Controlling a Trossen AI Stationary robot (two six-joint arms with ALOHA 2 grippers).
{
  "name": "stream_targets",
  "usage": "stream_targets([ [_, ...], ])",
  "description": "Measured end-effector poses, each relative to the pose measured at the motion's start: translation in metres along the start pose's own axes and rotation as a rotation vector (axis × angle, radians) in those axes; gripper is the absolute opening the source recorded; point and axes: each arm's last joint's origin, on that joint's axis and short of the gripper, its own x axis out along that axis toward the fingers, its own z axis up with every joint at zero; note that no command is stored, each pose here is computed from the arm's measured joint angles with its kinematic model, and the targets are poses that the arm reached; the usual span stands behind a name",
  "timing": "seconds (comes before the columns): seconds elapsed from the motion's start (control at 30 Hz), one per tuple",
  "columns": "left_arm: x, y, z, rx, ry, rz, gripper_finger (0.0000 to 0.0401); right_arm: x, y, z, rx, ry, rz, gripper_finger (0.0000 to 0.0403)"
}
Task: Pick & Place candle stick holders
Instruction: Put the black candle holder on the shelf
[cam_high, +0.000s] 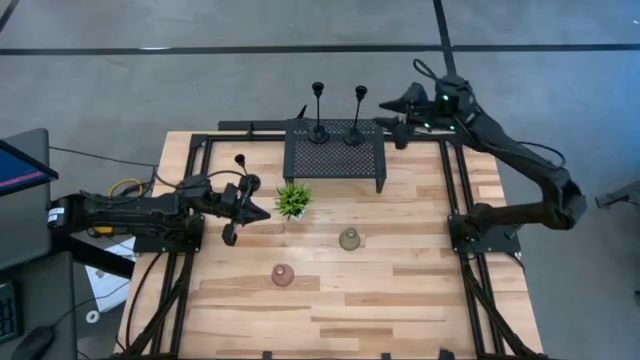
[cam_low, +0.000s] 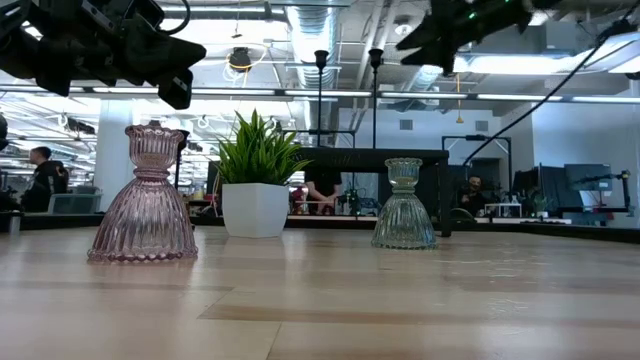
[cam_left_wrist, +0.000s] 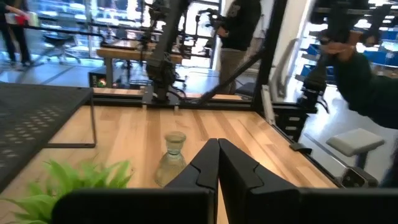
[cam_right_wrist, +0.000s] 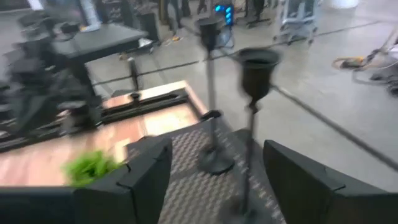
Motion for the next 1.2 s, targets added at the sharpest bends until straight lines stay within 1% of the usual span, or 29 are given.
stream_targets([
  [0.1, -0.001, 0.002, 0.001, 0.003, -0.012, 0.066, 0.0004, -0.015, 0.016, 0.000, 0.006, 0.037, 0.037, 0.0210],
  [0.17, -0.002, 0.002, 0.002, 0.005, -0.021, 0.101, 0.0004, -0.022, 0.026, -0.001, 0.009, 0.066, 0.067, 0.0179],
  [0.27, -0.002, 0.002, 0.003, 0.006, -0.024, 0.120, 0.0005, -0.030, 0.040, -0.005, 0.006, 0.121, 0.114, 0.0120],
  [0.4, -0.002, 0.002, 0.002, 0.004, -0.021, 0.120, 0.0005, -0.035, 0.054, -0.013, -0.045, 0.200, 0.175, 0.0029],
  [0.43, -0.002, 0.002, 0.003, 0.005, -0.021, 0.120, 0.0005, -0.035, 0.057, -0.014, -0.057, 0.203, 0.189, 0.0015],
  [0.57, -0.001, 0.003, 0.011, 0.017, -0.038, 0.121, 0.0005, -0.033, 0.066, -0.022, -0.076, 0.184, 0.214, 0.0012],
  [0.7, 0.001, 0.007, 0.022, 0.053, 0.002, 0.160, 0.0004, -0.030, 0.071, -0.037, -0.101, 0.177, 0.141, 0.0003],
  [0.9, -0.002, 0.017, 0.036, 0.000, 0.196, 0.332, 0.0003, -0.032, 0.077, -0.062, -0.070, 0.167, 0.155, 0.0001],
  [0.97, -0.004, 0.018, 0.043, -0.015, 0.250, 0.371, 0.0003, -0.032, 0.079, -0.071, -0.055, 0.158, 0.152, 0.0001],
  [1.07, -0.008, 0.016, 0.055, -0.039, 0.334, 0.402, 0.0003, -0.032, 0.079, -0.082, -0.056, 0.148, 0.129, 0.0001],
  [1.13, -0.013, 0.013, 0.062, -0.085, 0.412, 0.444, 0.0003, -0.032, 0.079, -0.088, -0.041, 0.157, 0.120, 0.0000],
  [1.2, -0.020, 0.011, 0.068, -0.137, 0.487, 0.517, 0.0003, -0.032, 0.079, -0.093, -0.032, 0.157, 0.111, 0.0001],
])
